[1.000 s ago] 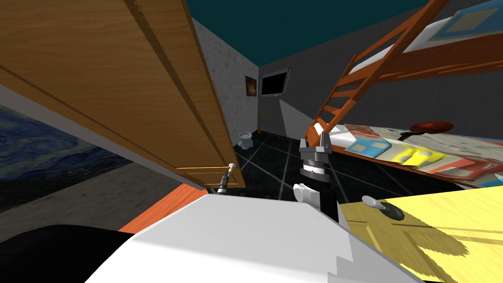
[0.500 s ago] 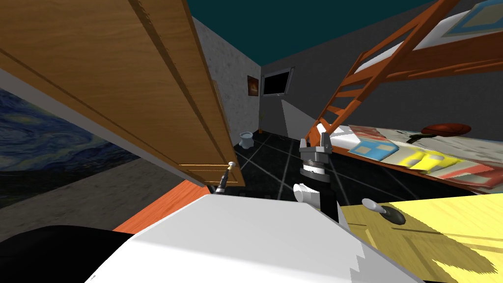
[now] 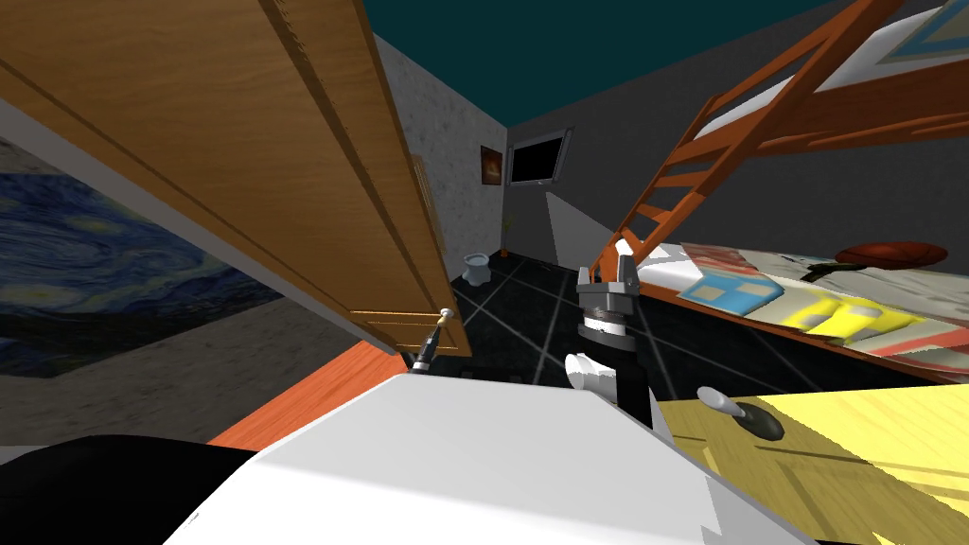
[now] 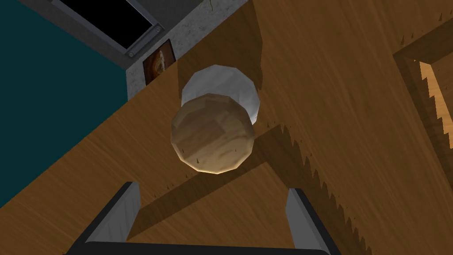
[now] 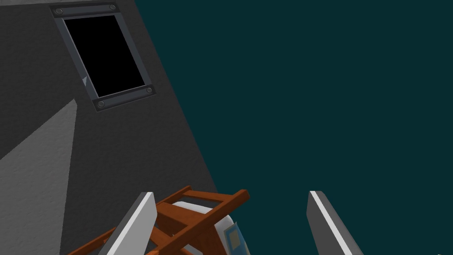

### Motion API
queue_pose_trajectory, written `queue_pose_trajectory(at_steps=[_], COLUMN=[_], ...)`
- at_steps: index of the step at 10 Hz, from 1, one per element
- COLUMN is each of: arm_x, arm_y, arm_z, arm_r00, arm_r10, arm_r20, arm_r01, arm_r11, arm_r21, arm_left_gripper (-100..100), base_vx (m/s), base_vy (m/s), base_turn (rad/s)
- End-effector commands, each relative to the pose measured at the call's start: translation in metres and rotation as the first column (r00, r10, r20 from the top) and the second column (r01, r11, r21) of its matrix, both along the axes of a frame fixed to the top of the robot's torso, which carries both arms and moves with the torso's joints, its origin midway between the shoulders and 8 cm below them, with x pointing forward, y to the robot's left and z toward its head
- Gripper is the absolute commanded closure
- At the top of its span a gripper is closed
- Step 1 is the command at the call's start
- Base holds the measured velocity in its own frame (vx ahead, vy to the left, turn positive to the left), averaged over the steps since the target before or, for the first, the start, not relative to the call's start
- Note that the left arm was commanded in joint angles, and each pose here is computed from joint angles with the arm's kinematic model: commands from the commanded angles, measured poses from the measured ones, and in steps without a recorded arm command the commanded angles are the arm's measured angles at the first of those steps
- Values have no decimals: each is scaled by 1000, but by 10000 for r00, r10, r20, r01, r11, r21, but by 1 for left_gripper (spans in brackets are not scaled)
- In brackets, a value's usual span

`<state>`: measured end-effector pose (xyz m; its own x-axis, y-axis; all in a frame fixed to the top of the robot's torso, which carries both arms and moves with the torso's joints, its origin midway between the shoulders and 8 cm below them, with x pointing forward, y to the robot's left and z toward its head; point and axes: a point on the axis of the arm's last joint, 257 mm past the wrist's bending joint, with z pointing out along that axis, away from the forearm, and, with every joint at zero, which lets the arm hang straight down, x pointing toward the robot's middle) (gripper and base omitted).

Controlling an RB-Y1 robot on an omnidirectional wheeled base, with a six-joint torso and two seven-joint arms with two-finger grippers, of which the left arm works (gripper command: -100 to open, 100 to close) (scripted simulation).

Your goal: Push the door open

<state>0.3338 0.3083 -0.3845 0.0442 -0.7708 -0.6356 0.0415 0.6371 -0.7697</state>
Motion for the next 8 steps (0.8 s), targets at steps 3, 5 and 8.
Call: queue_pose_trajectory(at_steps=[3,5,8], arm_x=[1,1,2], arm_y=[7,11,18], arm_z=[-1,-1,-2], arm_r00=[9999,9998,9994], arm_r10=[-135,-195,-311], arm_r20=[-46,-72,-130], arm_r01=[140,206,337], arm_r11=[9879,9745,9362], arm_r21=[1544,2235,3498], arm_left_gripper=[-100,-100,-100], base_vx=[-20,-30,-25], base_vy=[-40,-58,-39], base_turn=[58,76,49])
